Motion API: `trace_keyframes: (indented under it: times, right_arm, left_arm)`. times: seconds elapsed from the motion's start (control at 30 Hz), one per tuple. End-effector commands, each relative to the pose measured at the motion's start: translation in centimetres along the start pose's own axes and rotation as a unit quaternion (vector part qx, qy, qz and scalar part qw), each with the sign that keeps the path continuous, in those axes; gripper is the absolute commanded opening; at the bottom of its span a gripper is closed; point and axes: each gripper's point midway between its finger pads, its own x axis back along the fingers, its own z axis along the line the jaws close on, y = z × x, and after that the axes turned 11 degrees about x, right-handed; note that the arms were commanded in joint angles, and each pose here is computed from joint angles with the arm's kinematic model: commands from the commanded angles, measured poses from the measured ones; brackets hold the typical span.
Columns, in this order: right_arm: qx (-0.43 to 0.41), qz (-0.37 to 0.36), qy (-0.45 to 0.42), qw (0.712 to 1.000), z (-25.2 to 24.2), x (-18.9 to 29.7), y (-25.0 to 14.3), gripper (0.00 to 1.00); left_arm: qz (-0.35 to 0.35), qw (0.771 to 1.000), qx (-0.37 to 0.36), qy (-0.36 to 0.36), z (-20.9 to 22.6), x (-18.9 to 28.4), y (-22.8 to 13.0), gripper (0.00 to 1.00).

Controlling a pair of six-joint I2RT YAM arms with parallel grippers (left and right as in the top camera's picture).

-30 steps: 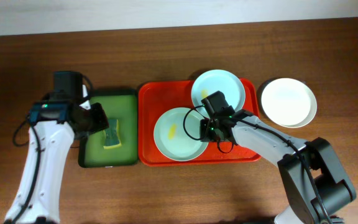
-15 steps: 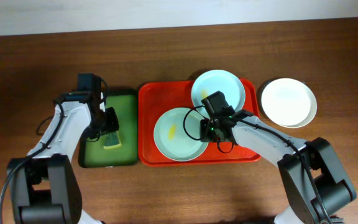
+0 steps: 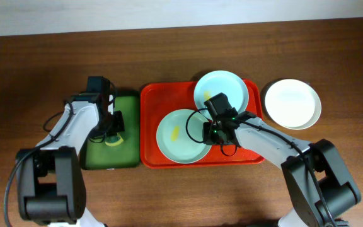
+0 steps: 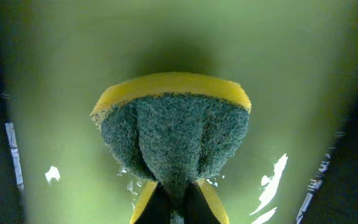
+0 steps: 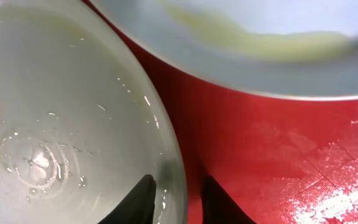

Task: Clean dirty plates on tray and stack at the side
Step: 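Grasp the green-yellow sponge in the green tray with the left gripper, then scrub the held white plate with the sponge in the left gripper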

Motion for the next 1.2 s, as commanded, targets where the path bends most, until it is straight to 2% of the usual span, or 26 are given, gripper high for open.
trace_keyframes:
  times: [0.0, 0.13, 0.17, 0.2, 0.23, 0.27, 0.3, 0.5, 0.53, 0.57, 0.6, 0.63, 0.67, 0.73, 0.77, 0.8, 1.0, 1.17]
  right_arm:
    - [-0.002, 0.023, 0.014, 1.000, 0.4, -0.5, -1.2, 0.04]
    - [0.015, 0.016, 0.043, 0.999, 1.7, 0.0, -0.3, 0.06]
    - [0.015, 0.008, 0.045, 0.999, 1.8, 0.0, 0.1, 0.30]
    - [0.012, 0.009, 0.045, 0.999, 1.8, 0.0, 0.1, 0.46]
    - [-0.004, 0.020, 0.041, 0.999, 1.6, 0.0, -0.4, 0.47]
    - [-0.016, 0.035, 0.042, 0.998, 1.6, 0.0, -1.1, 0.35]
    - [-0.031, 0.046, 0.037, 0.998, 1.4, 0.0, -1.6, 0.05]
    - [-0.021, -0.011, 0.056, 0.998, 2.3, 0.0, 1.2, 0.04]
    - [-0.021, -0.006, 0.055, 0.998, 2.2, 0.0, 0.9, 0.08]
    - [-0.023, 0.003, 0.054, 0.998, 2.2, 0.0, 0.5, 0.40]
    - [-0.024, 0.015, 0.062, 0.998, 2.4, 0.0, 0.0, 0.43]
    - [-0.024, 0.023, 0.079, 0.996, 3.0, 0.1, -0.3, 0.43]
    - [-0.029, 0.032, 0.084, 0.996, 3.2, 0.2, -0.7, 0.35]
    - [-0.041, 0.039, 0.081, 0.995, 3.0, 0.2, -1.0, 0.14]
    - [-0.041, 0.038, 0.079, 0.995, 3.0, 0.2, -0.9, 0.06]
    - [-0.041, 0.035, 0.072, 0.996, 2.7, 0.1, -0.9, 0.04]
    - [-0.041, 0.034, 0.069, 0.996, 2.6, 0.1, -0.8, 0.04]
    - [-0.041, 0.035, 0.069, 0.996, 2.6, 0.1, -0.9, 0.04]
  left_arm:
    - [-0.104, 0.994, -0.001, -0.038, -1.0, 7.0, 3.0, 0.00]
    - [-0.132, 0.990, -0.021, -0.050, -1.6, 9.9, 3.5, 0.00]
    - [-0.134, 0.989, -0.046, -0.052, -2.5, 10.0, 3.3, 0.00]
    - [-0.137, 0.987, -0.070, -0.047, -3.4, 10.0, 2.9, 0.00]
    - [-0.141, 0.986, -0.081, -0.036, -3.8, 10.1, 2.7, 0.00]
    - [-0.142, 0.985, -0.091, -0.035, -4.4, 10.1, 2.4, 0.00]
    - [-0.142, 0.984, -0.098, -0.036, -4.9, 10.1, 2.1, 0.00]
    - [-0.148, 0.977, -0.145, -0.046, -7.4, 10.3, 1.1, 0.00]
    - [-0.147, 0.977, -0.147, -0.047, -7.5, 10.3, 1.0, 0.00]
    - [-0.147, 0.977, -0.148, -0.047, -7.6, 10.3, 1.0, 0.00]
    - [-0.147, 0.977, -0.148, -0.047, -7.6, 10.3, 1.0, 0.00]
    - [-0.146, 0.977, -0.148, -0.049, -7.7, 10.3, 1.0, 0.00]
    - [-0.146, 0.977, -0.148, -0.049, -7.7, 10.3, 1.0, 0.00]
    - [-0.146, 0.977, -0.148, -0.049, -7.7, 10.3, 1.0, 0.00]
    - [-0.146, 0.977, -0.148, -0.049, -7.7, 10.3, 1.0, 0.00]
    - [-0.144, 0.977, -0.149, -0.055, -7.8, 10.3, 0.9, 0.00]
    - [-0.127, 0.974, -0.158, -0.097, -9.3, 10.3, 0.0, 0.00]
    - [-0.129, 0.966, -0.193, -0.110, -11.8, 10.5, -1.4, 0.00]
